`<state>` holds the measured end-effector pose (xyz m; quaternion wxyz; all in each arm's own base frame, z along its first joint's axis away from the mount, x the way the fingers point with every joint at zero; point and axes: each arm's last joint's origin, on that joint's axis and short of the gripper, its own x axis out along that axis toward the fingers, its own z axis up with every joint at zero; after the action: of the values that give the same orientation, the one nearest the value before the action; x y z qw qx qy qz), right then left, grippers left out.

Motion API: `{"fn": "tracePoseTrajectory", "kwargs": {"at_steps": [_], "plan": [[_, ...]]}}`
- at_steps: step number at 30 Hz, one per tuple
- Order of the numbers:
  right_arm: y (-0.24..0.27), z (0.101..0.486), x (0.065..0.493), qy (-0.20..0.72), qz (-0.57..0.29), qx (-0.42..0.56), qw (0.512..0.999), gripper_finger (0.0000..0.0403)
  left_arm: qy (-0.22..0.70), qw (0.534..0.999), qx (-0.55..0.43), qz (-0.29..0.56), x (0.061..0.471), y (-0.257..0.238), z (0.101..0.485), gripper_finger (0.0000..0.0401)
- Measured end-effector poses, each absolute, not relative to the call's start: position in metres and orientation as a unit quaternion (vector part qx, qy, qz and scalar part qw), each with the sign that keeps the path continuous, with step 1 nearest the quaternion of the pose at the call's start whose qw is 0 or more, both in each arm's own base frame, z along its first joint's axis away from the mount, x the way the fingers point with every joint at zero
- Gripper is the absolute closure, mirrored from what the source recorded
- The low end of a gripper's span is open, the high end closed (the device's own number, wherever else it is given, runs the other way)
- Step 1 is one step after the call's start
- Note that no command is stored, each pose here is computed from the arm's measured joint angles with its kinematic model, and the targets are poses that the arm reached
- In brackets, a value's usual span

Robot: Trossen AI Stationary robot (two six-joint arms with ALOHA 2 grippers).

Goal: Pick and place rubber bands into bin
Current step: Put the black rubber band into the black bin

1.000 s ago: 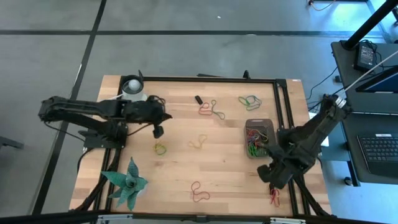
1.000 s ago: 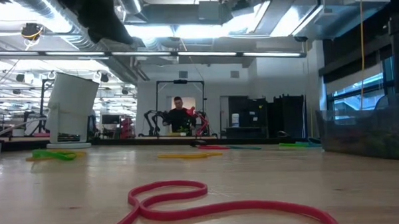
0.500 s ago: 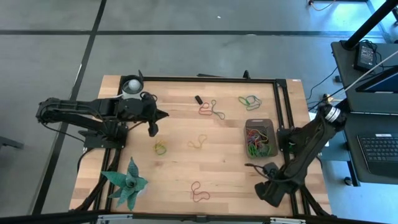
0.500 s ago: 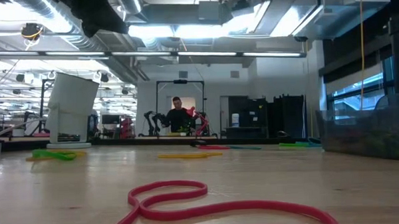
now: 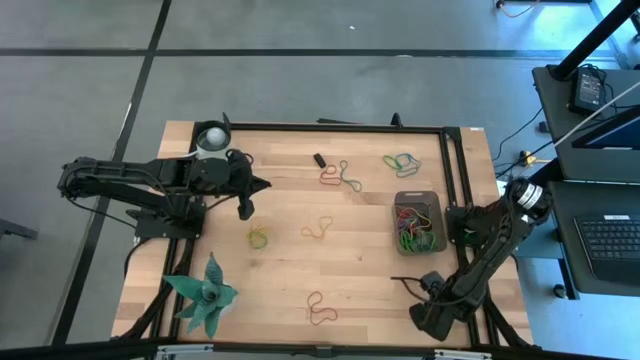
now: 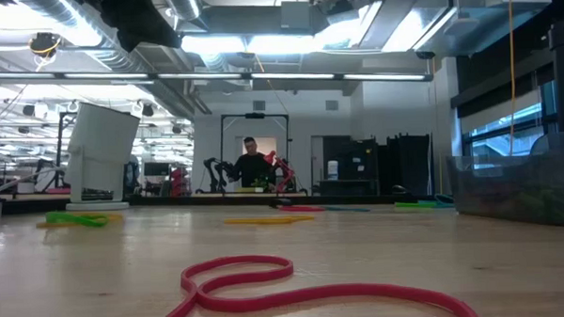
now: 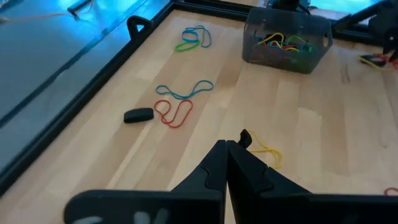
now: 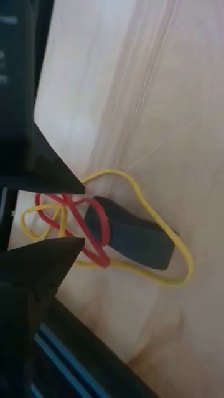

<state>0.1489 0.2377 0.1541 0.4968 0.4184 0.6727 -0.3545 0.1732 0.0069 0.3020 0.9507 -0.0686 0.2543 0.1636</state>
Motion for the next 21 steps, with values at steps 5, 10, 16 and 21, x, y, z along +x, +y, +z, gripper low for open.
{"fn": "tracePoseTrajectory", "kwargs": {"at_steps": [5, 10, 16, 21], "plan": [[0.24, 0.146, 0.15, 0.673, -0.36, 0.413, 0.497, 0.0292, 0.257, 0.952, -0.068, 0.152, 0.173, 0.006, 0.302, 0.0397], [0.243, 0.14, 0.149, 0.674, -0.365, 0.406, 0.498, 0.0309, 0.257, 0.952, -0.07, 0.147, 0.174, 0.006, 0.302, 0.0393], [0.245, 0.14, 0.146, 0.678, -0.363, 0.402, 0.496, 0.0357, 0.257, 0.952, -0.07, 0.147, 0.174, 0.006, 0.302, 0.0395], [0.247, 0.15, 0.147, 0.682, -0.342, 0.417, 0.494, 0.0395, 0.257, 0.952, -0.07, 0.147, 0.174, 0.006, 0.302, 0.0393]]}}
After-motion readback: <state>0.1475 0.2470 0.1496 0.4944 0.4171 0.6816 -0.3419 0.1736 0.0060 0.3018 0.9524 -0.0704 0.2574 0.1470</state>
